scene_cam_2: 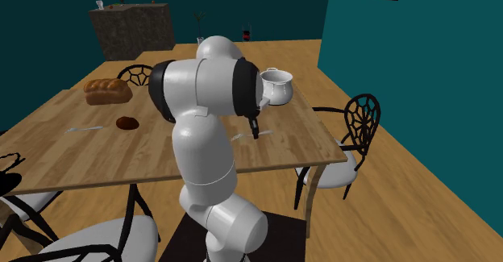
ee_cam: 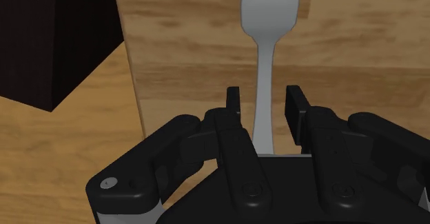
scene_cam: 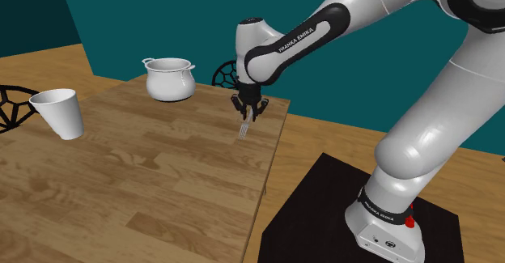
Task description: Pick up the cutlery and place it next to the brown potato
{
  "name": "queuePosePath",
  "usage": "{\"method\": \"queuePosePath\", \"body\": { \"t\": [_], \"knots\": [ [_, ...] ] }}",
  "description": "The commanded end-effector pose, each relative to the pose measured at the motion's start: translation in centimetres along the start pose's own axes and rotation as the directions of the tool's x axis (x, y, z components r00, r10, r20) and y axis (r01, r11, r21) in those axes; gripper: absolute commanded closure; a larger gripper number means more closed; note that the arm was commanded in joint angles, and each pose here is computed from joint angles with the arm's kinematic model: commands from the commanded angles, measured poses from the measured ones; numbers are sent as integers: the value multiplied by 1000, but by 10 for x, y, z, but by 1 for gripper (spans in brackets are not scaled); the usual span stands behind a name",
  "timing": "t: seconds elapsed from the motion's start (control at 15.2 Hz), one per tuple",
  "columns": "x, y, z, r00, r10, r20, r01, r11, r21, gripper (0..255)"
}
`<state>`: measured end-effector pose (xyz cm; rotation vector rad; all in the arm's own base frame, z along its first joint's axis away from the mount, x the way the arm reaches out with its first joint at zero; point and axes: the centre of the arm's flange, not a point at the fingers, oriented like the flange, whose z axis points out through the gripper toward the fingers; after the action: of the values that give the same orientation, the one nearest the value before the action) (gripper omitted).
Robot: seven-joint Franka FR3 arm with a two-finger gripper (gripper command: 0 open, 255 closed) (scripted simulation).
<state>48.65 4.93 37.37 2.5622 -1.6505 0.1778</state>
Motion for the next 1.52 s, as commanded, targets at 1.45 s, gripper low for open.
{"method": "queuePosePath", "body": {
  "t": [1.45],
  "knots": [
    [-77, -20, -98, 1000, 0, 0, 0, 1000, 0, 255]
  ]
}}
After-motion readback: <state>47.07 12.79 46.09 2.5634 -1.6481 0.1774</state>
